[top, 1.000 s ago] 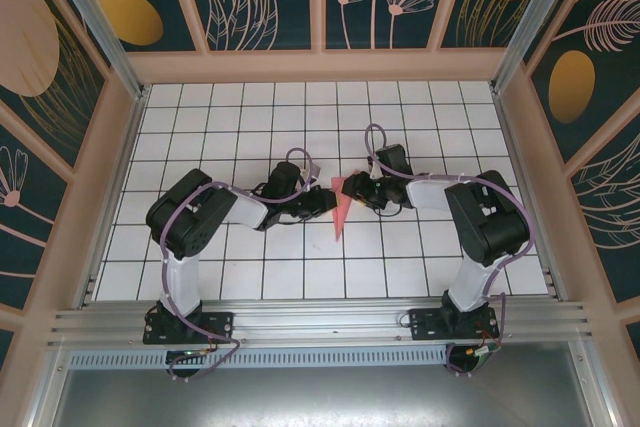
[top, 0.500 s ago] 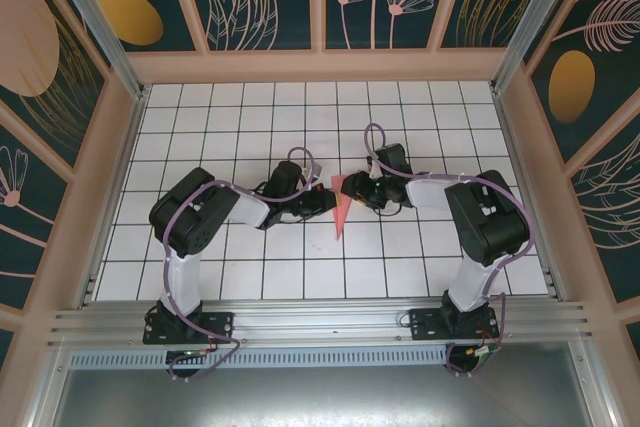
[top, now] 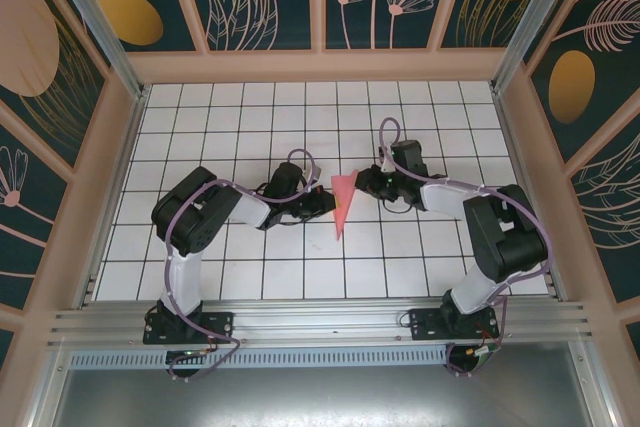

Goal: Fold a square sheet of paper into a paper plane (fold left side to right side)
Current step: Fold the wing for the fifth time at the center of the table.

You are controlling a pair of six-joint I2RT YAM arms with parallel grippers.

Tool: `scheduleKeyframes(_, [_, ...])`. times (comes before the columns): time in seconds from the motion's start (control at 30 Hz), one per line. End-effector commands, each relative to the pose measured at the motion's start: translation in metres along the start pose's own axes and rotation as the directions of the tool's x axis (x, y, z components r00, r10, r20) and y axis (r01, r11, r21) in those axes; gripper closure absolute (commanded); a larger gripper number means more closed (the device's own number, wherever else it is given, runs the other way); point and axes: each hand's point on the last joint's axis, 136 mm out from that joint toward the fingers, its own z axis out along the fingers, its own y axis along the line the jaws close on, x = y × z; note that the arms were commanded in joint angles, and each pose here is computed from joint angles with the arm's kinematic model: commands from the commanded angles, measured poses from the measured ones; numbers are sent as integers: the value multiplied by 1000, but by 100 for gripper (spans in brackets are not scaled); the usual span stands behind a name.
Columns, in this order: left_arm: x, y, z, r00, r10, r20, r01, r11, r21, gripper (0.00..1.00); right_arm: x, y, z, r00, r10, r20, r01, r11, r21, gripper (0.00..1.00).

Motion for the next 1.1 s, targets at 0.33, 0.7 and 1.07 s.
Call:
scheduleKeyframes(0.33, [1,23,5,1000,-9,4,10,997,-79,100,4,4,39,996,-5,-84,3,1000,-26,98])
scheduleKeyframes(0.7, [4,35,5,999,-39,3,39,993,-115,100,7,-5,47,995,5,-105,-5,1000,0,98])
scheduleKeyframes(1.07, [8,42,7,998,-56,-4,55,990,-130,100,14,-22,54,990,33,-139,-24,998,62,98])
